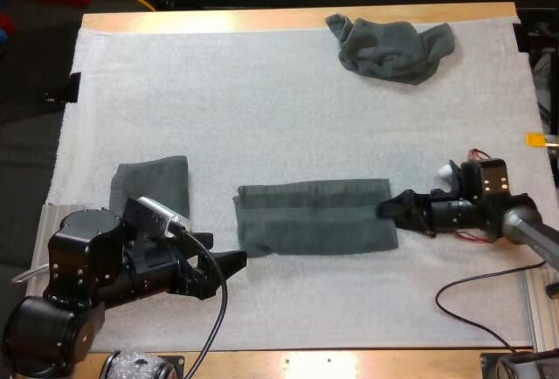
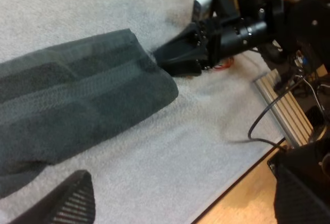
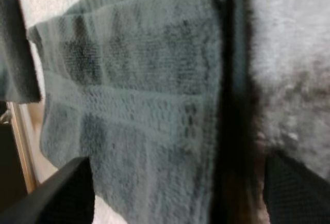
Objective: Pick towel from pile, fold and stack
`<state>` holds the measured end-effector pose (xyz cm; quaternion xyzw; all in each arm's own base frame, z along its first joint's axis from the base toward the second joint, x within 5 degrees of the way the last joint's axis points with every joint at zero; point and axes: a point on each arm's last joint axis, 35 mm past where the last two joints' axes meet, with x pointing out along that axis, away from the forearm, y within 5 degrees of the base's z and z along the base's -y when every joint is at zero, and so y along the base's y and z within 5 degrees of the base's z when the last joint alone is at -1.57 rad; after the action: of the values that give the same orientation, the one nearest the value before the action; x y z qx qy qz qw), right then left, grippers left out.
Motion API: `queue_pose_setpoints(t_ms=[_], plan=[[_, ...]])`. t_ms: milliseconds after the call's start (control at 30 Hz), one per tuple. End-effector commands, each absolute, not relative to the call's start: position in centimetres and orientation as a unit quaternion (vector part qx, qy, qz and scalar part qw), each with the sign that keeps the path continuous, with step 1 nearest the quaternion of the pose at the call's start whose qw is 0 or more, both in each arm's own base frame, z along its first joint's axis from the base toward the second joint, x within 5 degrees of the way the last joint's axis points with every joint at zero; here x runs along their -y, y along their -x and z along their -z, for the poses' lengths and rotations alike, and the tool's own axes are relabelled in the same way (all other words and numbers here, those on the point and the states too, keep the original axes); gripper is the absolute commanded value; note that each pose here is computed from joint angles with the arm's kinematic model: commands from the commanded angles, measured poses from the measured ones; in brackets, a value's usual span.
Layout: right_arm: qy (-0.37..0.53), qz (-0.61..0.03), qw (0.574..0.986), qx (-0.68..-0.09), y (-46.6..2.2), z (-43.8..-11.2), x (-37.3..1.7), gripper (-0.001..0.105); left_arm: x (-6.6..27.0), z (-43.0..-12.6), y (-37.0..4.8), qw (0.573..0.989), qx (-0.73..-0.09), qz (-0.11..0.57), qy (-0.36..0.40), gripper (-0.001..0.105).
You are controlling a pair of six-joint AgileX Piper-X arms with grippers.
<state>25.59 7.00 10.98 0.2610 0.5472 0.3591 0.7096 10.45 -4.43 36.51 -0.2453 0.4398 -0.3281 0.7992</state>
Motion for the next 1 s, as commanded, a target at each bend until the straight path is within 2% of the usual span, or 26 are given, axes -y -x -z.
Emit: queue_pose_setpoints(t_ms=[0, 200, 467, 533, 633, 700, 767, 967], plan=[[-0.263, -0.363, 0.704, -0.552, -25.6, -10.7, -7.5, 0.069, 4.4, -36.9, -10.3, 0.799, -0.435, 0.334, 0.248, 0.07], [-0.266, -0.369, 0.685, -0.569, -25.4, -9.8, -9.5, 0.069, 4.5, -36.9, -10.3, 0.796, -0.435, 0.339, 0.25, 0.07], [-0.267, -0.367, 0.68, -0.576, -25.3, -9.6, -10.1, 0.068, 4.5, -36.9, -10.3, 0.793, -0.435, 0.344, 0.251, 0.07], [-0.266, -0.365, 0.681, -0.576, -25.3, -9.5, -10.1, 0.061, 4.5, -36.9, -10.3, 0.793, -0.435, 0.344, 0.251, 0.07], [-0.266, -0.364, 0.681, -0.576, -25.3, -9.5, -10.1, 0.035, 4.5, -36.9, -10.3, 0.793, -0.435, 0.344, 0.251, 0.07], [-0.267, -0.363, 0.68, -0.579, -25.3, -9.6, -10.1, 0.014, 4.5, -36.9, -10.3, 0.793, -0.435, 0.344, 0.251, 0.07], [-0.267, -0.362, 0.679, -0.58, -25.2, -9.6, -10.1, 0.003, 4.5, -36.9, -10.3, 0.793, -0.435, 0.344, 0.251, 0.07], [-0.238, -0.32, 0.715, -0.574, -25.1, -10.8, -9.7, 0.002, 4.5, -36.9, -10.3, 0.793, -0.435, 0.344, 0.251, 0.07]])
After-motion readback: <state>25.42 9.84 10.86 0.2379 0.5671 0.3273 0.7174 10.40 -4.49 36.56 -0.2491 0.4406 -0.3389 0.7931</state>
